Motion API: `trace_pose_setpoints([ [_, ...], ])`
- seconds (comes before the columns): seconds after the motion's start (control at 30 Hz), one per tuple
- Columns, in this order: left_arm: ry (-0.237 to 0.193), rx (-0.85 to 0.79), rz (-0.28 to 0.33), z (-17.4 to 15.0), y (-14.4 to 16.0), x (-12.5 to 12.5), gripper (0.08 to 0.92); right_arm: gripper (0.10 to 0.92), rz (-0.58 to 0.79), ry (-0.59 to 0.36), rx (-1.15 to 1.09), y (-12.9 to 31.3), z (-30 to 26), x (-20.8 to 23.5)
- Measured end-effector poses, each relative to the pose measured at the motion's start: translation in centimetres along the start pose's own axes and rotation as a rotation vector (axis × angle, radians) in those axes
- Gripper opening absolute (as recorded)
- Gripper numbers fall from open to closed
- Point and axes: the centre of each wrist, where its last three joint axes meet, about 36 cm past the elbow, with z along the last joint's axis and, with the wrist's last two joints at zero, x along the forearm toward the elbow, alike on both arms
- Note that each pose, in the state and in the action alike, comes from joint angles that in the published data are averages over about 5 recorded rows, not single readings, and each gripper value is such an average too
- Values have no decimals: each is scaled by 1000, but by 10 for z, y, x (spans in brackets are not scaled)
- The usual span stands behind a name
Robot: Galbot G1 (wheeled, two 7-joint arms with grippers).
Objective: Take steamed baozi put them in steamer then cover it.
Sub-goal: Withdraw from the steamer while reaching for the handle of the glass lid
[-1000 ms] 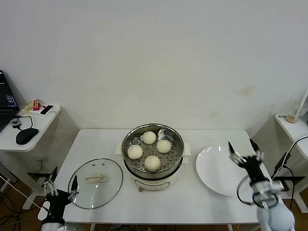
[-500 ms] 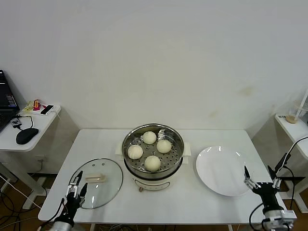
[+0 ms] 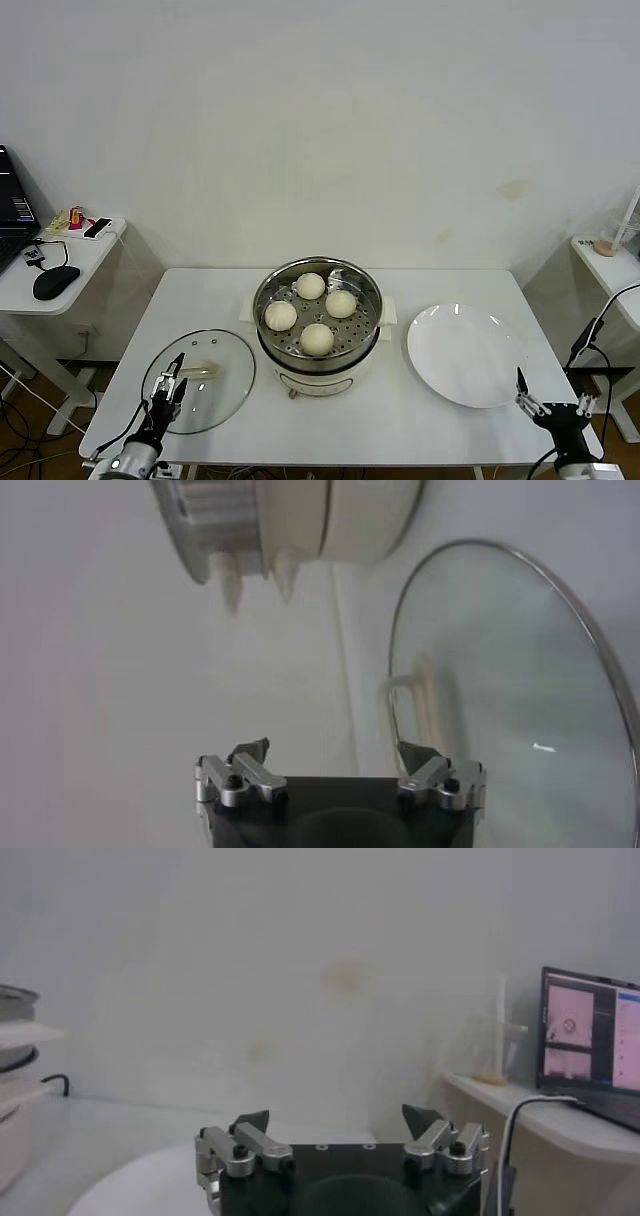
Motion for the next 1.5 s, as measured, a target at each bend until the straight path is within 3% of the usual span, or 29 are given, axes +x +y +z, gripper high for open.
trace_pose_setpoints([
  [0.87,16,23,3,8,-8,-73,810,823,25,51,26,-1,8,23],
  [1.5,23,68,-2,6,-15,-70,290,823,0,69,16,2,12,22],
])
